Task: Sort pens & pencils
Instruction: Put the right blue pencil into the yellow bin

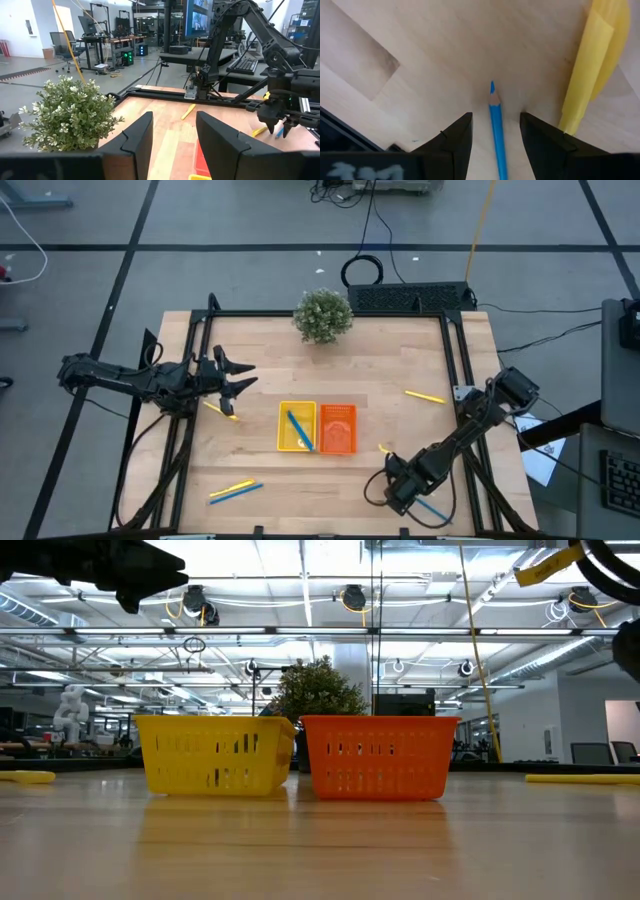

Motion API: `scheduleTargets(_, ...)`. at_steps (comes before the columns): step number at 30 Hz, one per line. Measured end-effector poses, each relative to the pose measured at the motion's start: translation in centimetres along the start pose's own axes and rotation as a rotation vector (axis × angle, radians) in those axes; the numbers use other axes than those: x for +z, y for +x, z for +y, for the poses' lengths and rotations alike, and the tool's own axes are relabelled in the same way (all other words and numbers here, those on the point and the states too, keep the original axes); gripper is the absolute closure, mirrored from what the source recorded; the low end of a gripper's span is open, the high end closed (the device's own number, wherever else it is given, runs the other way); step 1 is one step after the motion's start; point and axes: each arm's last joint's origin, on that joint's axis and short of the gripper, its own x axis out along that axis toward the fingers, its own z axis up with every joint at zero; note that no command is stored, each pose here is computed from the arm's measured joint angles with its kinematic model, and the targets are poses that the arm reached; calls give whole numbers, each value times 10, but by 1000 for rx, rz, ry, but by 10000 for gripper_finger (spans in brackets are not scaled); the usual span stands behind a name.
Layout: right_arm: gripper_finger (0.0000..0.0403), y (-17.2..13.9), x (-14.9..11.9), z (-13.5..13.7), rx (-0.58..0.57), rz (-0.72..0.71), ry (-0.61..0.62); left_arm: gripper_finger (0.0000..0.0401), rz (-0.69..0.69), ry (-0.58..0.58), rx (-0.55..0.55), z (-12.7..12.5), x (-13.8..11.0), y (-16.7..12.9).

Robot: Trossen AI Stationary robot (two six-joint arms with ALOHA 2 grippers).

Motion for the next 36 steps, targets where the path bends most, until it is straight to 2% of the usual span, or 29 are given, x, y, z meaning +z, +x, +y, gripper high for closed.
scheduleTargets(26, 251, -1, 11, -3, -24, -110, 28, 244, 1, 1, 0, 0, 0, 0)
scheduleTargets(31, 282, -1, 11, -4, -34, -110, 25, 244, 15, 6, 0, 0, -2, 0)
scheduleTargets(36, 340, -1, 11, -6, -53, -109, 23, 244, 16, 6, 0, 0, -2, 0)
